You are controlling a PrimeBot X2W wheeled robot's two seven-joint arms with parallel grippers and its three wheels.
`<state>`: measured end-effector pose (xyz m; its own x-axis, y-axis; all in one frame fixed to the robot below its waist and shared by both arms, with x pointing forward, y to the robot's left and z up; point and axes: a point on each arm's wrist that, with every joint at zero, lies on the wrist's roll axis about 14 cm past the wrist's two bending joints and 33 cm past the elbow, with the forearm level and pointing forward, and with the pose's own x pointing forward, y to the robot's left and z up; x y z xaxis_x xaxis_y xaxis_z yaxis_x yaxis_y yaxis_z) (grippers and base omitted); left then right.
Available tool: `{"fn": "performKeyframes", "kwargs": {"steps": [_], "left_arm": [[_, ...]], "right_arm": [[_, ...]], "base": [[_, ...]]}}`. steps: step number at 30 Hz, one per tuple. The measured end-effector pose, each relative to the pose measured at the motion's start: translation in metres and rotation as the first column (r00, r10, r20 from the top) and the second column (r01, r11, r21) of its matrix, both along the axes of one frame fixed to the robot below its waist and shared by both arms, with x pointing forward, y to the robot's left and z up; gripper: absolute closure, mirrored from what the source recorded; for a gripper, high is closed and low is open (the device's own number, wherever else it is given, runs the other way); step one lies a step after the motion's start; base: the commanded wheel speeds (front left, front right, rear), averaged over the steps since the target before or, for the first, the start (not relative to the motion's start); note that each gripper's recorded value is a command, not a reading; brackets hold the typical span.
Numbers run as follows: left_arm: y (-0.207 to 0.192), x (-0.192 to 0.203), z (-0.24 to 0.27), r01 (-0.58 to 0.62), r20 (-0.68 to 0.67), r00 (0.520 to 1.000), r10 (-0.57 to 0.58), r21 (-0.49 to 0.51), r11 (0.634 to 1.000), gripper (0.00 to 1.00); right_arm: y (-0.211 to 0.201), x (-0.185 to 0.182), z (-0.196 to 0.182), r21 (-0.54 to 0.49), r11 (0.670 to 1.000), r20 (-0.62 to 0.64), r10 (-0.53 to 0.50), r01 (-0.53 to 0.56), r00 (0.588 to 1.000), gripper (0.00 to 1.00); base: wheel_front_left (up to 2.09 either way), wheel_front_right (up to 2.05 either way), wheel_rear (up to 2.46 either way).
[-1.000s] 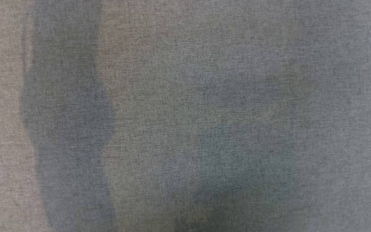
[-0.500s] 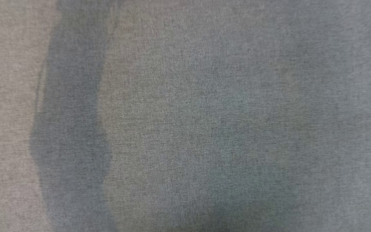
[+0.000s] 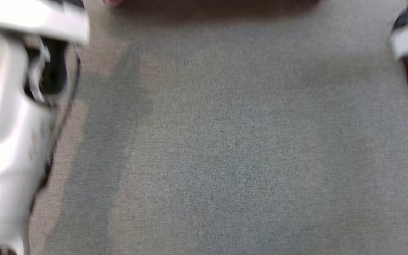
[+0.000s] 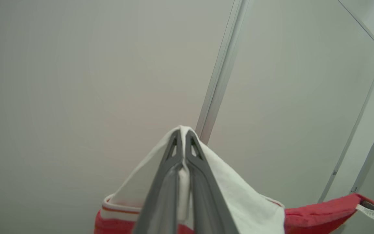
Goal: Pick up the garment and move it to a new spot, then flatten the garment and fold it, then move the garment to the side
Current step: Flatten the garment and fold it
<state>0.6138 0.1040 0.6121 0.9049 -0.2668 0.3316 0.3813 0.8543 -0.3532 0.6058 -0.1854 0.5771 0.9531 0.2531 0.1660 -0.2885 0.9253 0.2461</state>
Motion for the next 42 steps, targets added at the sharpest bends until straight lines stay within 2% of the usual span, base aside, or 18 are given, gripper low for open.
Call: {"fn": "performKeyframes", "kwargs": {"steps": [5, 10, 12, 19, 26, 34, 42], "left_arm": [[0.001, -0.057, -0.027, -0.008, -0.065, 0.998, 0.006, -0.023, 1.000, 1.00], [0.006, -0.105, -0.054, -0.029, -0.151, 0.988, 0.020, -0.056, 0.998, 1.00], [0.011, -0.131, -0.074, -0.061, -0.227, 0.973, 0.040, -0.086, 0.994, 1.00], [0.024, -0.190, -0.118, -0.151, -0.395, 0.915, 0.085, -0.138, 0.979, 1.00], [0.031, -0.243, -0.144, -0.225, -0.496, 0.860, 0.115, -0.167, 0.960, 1.00], [0.033, -0.280, -0.159, -0.259, -0.551, 0.825, 0.125, -0.173, 0.950, 1.00], [0.038, -0.303, -0.173, -0.266, -0.607, 0.785, 0.120, -0.156, 0.951, 1.00]], "right_arm": [[0.004, -0.043, -0.025, 0.028, 0.999, -0.050, 0.020, -0.018, 0.999, 1.00], [0.006, -0.085, -0.067, 0.063, 0.998, -0.153, 0.026, -0.017, 0.988, 1.00], [0.008, -0.108, -0.089, 0.073, 0.997, -0.211, 0.031, -0.015, 0.977, 1.00], [0.005, -0.162, -0.126, 0.088, 0.996, -0.316, 0.007, 0.022, 0.949, 1.00], [0.001, -0.211, -0.153, 0.058, 0.997, -0.403, -0.018, 0.046, 0.915, 1.00], [-0.004, -0.244, -0.168, 0.004, 0.999, -0.457, -0.041, 0.048, 0.888, 1.00], [-0.009, -0.278, -0.186, -0.038, 0.998, -0.543, -0.065, 0.053, 0.837, 1.00]], "base": [[0.00, 0.00, 0.00], [0.00, 0.00, 0.00], [0.00, 0.00, 0.00], [0.00, 0.00, 0.00], [0.00, 0.00, 0.00], [0.00, 0.00, 0.00], [0.00, 0.00, 0.00]]}}
